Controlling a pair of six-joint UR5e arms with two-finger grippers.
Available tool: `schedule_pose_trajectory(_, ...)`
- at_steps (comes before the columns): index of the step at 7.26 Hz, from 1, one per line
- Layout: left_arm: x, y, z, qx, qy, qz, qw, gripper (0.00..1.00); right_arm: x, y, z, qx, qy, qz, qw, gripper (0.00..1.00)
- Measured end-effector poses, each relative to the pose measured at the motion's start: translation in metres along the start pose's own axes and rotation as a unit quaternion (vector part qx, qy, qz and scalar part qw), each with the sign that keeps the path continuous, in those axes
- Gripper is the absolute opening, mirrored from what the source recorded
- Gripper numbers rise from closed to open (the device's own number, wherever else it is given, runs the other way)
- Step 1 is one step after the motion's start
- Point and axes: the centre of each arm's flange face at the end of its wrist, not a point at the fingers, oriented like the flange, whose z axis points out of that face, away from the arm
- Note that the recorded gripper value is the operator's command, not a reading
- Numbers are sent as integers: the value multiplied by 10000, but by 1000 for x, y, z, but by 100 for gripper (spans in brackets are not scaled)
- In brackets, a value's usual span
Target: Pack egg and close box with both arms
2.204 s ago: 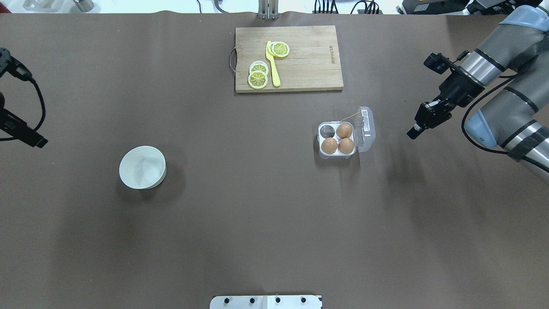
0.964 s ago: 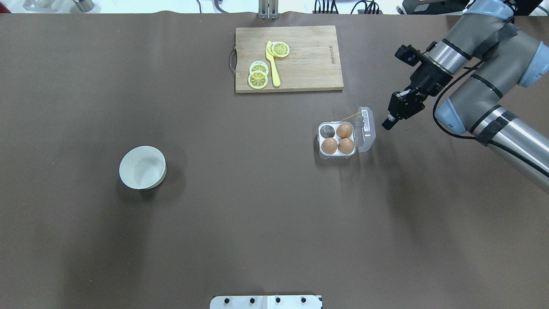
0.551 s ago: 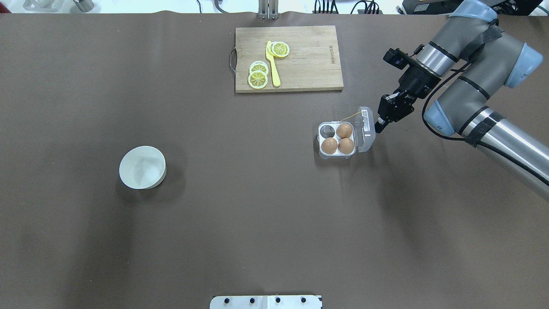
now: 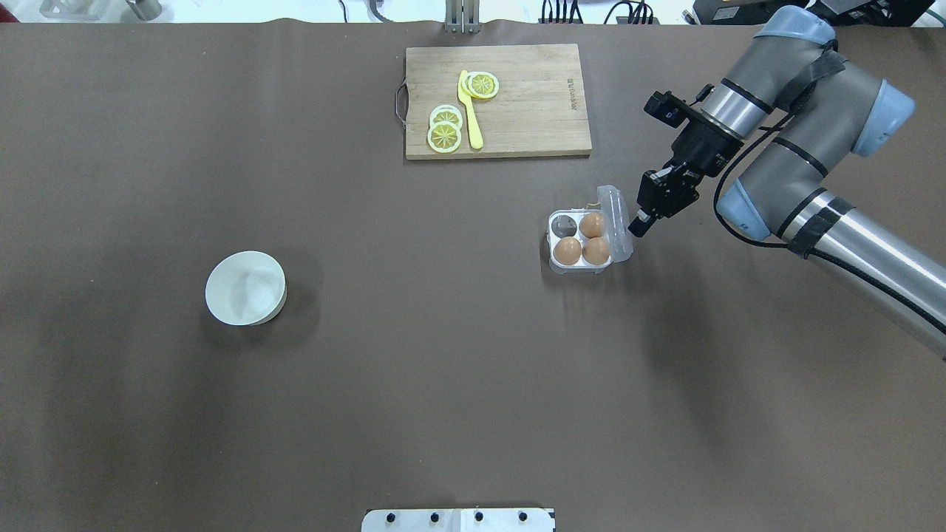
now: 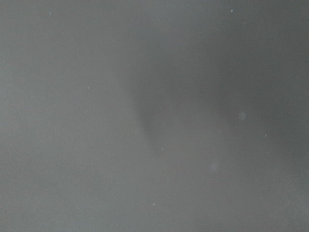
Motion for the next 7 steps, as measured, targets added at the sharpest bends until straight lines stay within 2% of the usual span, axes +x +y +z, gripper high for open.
schedule_pose_trajectory(3, -28, 26, -11, 135, 90, -26, 9999, 98, -23, -11, -1, 10, -12, 51, 10000, 10)
schedule_pose_trajectory(4, -34, 32, -13, 177, 77, -35, 9998, 97, -30, -15, -2, 14, -14, 46, 10000, 15)
schedule_pose_trajectory(5, -37, 35, -15, 195, 67, -48, 9998, 97, -35, -17, -5, 37, -13, 72, 10000, 51)
schedule_pose_trajectory(6, -38, 36, -15, 199, 60, -68, 9998, 97, -39, -19, -17, 128, 6, 109, 9999, 76)
schedule_pose_trajectory(7, -40, 36, -16, 194, 49, -105, 9997, 98, -39, -20, -40, 298, 52, 123, 9995, 96)
